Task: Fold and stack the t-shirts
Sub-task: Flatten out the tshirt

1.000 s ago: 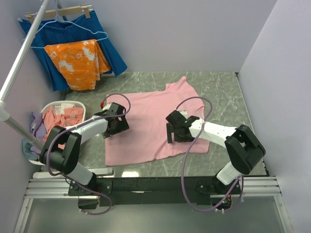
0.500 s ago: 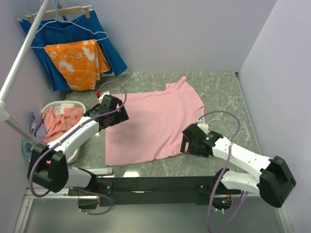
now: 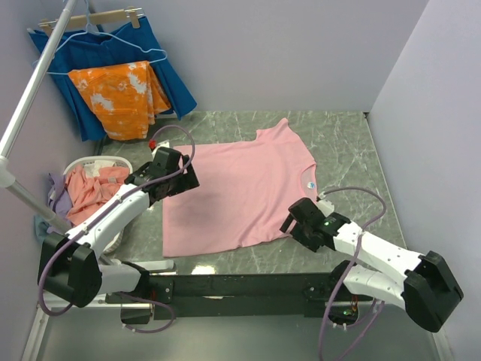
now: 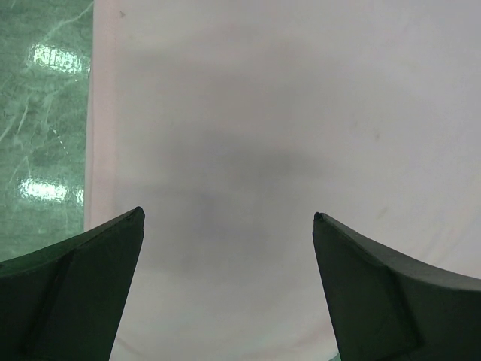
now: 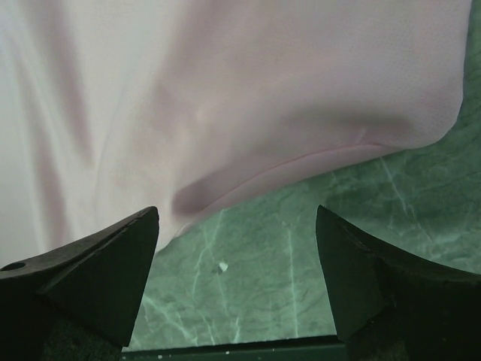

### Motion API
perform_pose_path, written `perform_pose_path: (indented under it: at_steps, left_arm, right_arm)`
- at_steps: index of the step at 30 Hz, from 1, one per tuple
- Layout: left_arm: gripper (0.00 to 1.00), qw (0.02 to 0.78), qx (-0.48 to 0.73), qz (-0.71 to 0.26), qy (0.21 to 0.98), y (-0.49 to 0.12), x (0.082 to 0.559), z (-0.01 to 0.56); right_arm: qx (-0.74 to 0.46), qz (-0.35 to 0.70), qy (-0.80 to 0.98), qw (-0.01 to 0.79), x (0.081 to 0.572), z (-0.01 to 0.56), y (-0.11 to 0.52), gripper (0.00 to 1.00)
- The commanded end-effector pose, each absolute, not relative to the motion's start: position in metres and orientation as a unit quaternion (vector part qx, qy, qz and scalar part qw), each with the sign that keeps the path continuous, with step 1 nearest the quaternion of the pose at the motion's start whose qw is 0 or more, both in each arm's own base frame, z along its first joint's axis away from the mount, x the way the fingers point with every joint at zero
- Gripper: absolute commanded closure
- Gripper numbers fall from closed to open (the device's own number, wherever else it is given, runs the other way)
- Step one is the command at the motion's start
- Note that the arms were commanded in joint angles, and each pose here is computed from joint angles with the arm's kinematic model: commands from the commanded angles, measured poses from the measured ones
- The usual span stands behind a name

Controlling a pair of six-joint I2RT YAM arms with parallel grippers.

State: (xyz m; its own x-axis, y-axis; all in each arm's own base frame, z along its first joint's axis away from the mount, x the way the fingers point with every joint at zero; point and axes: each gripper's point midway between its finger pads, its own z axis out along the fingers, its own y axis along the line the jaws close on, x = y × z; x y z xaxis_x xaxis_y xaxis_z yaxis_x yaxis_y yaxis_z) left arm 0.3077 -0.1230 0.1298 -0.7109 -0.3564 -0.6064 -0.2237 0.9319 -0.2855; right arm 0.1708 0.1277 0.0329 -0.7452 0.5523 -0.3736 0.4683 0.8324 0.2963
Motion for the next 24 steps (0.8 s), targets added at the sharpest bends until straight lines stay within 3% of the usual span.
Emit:
perform_pose_path:
  at_steps: [1, 4, 7, 8, 10, 11, 19, 23, 24]
  left_arm:
    - [0.01, 0.366, -0.150, -0.110, 0.912, -0.126, 0.309, 0.150]
    - [0.01, 0.369, -0.154, -0.109, 0.910, -0.124, 0.309, 0.151]
    - [0.01, 0.366, -0.155, -0.104, 0.912, -0.122, 0.308, 0.148]
    - [0.01, 0.366, -0.155, -0.104, 0.912, -0.122, 0.308, 0.148]
    - [0.01, 0.364, -0.154, -0.101, 0.913, -0.122, 0.307, 0.145]
    - [0.01, 0.363, -0.155, -0.100, 0.913, -0.122, 0.308, 0.145]
    - [0.01, 0.363, -0.151, -0.098, 0.914, -0.124, 0.313, 0.142]
    - [0.01, 0.358, -0.150, -0.101, 0.916, -0.128, 0.317, 0.140]
    - [0.00, 0.355, -0.151, -0.099, 0.917, -0.128, 0.318, 0.137]
  right_arm:
    - [0.314, 0.107, 0.914, 0.234, 0.183, 0.023, 0.131, 0.10]
    - [0.313, 0.103, 0.913, 0.239, 0.187, 0.017, 0.130, 0.16]
    - [0.312, 0.095, 0.913, 0.246, 0.195, 0.015, 0.128, 0.35]
    - [0.304, 0.094, 0.913, 0.254, 0.199, 0.017, 0.128, 0.58]
    - [0.299, 0.085, 0.912, 0.269, 0.211, 0.025, 0.129, 0.78]
    - [0.290, 0.069, 0.914, 0.276, 0.213, 0.029, 0.125, 0.99]
    - [0.224, 0.098, 0.904, 0.351, 0.271, 0.130, 0.155, 0.98]
    - [0.153, 0.096, 0.918, 0.354, 0.313, 0.151, 0.183, 0.88]
    - [0.140, 0.070, 0.933, 0.324, 0.323, 0.128, 0.189, 0.89]
